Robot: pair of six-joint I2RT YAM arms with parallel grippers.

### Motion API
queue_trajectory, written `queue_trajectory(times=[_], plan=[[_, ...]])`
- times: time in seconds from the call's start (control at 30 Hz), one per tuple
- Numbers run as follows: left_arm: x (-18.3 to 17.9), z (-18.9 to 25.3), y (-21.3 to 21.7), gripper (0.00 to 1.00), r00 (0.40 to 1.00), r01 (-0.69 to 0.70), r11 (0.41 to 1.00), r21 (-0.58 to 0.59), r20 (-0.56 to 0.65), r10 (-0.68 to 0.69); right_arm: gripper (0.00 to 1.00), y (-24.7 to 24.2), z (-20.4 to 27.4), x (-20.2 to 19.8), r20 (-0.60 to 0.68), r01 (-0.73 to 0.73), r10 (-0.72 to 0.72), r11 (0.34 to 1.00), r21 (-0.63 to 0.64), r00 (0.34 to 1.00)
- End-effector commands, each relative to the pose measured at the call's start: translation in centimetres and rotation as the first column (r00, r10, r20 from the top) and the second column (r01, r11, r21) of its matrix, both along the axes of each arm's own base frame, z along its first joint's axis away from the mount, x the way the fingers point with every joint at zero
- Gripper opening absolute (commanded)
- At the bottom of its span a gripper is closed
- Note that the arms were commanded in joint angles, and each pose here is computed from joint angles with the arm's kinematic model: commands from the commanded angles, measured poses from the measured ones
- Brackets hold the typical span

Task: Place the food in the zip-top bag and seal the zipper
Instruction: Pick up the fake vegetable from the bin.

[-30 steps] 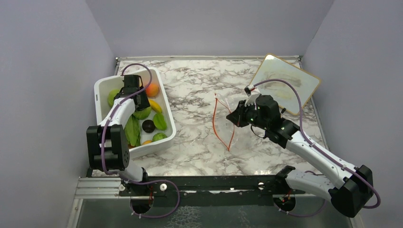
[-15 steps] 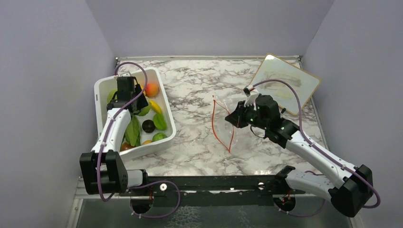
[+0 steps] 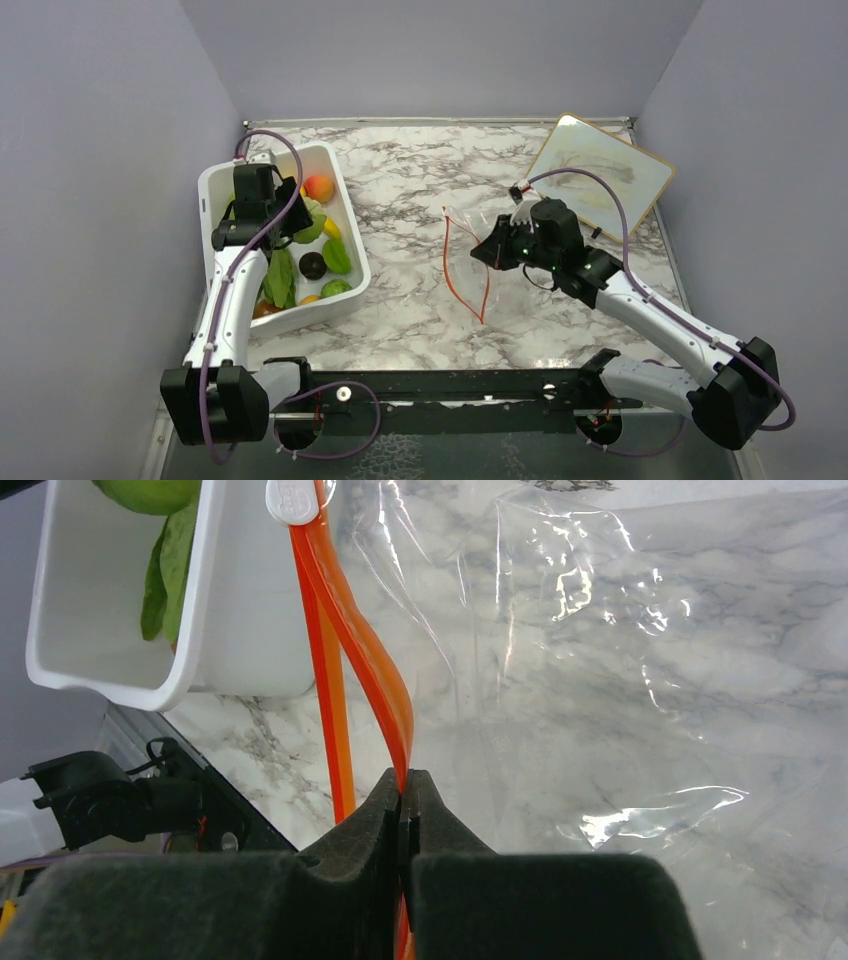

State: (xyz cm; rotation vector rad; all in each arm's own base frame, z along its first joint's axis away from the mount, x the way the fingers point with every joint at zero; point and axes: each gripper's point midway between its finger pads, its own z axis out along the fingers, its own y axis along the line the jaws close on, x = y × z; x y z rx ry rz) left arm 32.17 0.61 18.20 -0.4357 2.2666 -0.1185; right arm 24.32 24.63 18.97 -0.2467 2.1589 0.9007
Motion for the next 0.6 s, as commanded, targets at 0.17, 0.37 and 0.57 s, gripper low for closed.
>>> queue_trajectory(times=[0.17,0.37,0.57], plan=[[-1.4,6.5,-3.5,0.38,0.974,0.186,0.980,-0.075,0.147,-0.174,0.01,1.2,1.8,0.7,-0.007,-0.002,0.002,0.999,0.049,1.000],[-2.5,9.2,-6.2,0.36,0.936,0.313,0.939,-0.140,0.211,-0.281,0.01,1.9,1.9,1.3,-0.053,0.035,-0.030,0.995,0.094,0.998],[-4.1,11.5,-9.1,0.35,0.875,0.453,0.866,-0.212,0.293,-0.386,0.01,2.6,1.2,2.1,-0.087,0.052,-0.043,0.993,0.102,0.995]])
